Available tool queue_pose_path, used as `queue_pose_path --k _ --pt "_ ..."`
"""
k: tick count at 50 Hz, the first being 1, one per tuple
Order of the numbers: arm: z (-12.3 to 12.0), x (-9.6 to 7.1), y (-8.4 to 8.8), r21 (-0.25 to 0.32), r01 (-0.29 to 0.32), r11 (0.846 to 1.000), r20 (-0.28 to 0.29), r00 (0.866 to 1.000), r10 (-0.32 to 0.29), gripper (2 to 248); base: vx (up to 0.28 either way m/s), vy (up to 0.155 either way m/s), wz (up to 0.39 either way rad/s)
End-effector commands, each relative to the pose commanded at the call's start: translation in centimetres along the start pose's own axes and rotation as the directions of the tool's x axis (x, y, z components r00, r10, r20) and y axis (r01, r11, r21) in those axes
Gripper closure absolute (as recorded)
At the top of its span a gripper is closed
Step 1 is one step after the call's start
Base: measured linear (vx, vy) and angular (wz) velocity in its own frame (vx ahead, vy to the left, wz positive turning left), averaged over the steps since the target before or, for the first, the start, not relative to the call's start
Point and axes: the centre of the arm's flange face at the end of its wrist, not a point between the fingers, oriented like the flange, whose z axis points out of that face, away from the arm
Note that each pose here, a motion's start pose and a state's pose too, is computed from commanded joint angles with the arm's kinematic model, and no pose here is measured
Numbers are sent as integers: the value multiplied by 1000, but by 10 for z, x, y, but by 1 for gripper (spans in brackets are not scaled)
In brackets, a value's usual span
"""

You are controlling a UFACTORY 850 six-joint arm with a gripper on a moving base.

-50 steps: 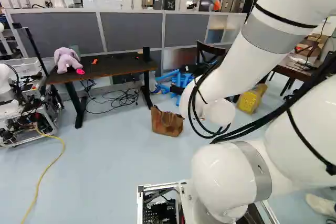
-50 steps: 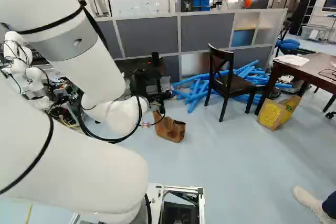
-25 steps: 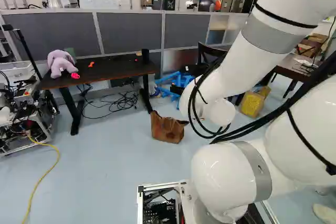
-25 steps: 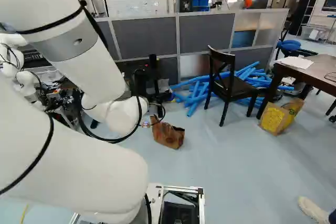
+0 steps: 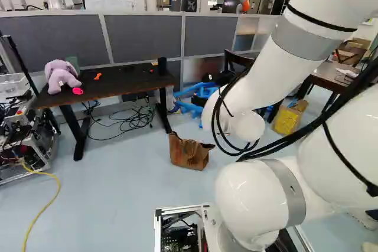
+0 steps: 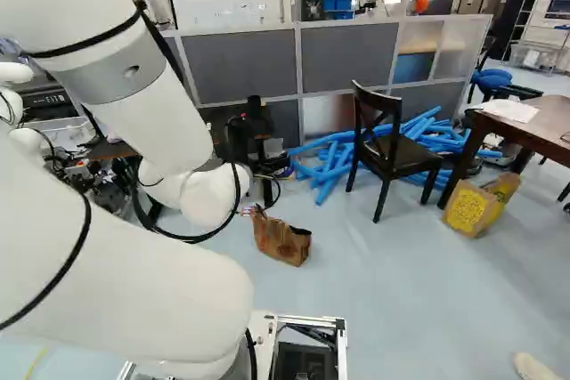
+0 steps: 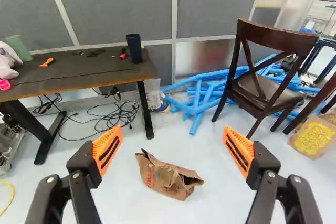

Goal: Pick up the bag on the ground and place it on the table

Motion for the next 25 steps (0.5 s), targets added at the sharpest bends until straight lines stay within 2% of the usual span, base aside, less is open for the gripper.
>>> queue_pose_path --k 6,25 --pt "6 3 0 0 0 1000 3 1000 0 3 67 -6 -17" --pt "28 14 0 0 0 1000 11 1000 0 3 -1 0 0"
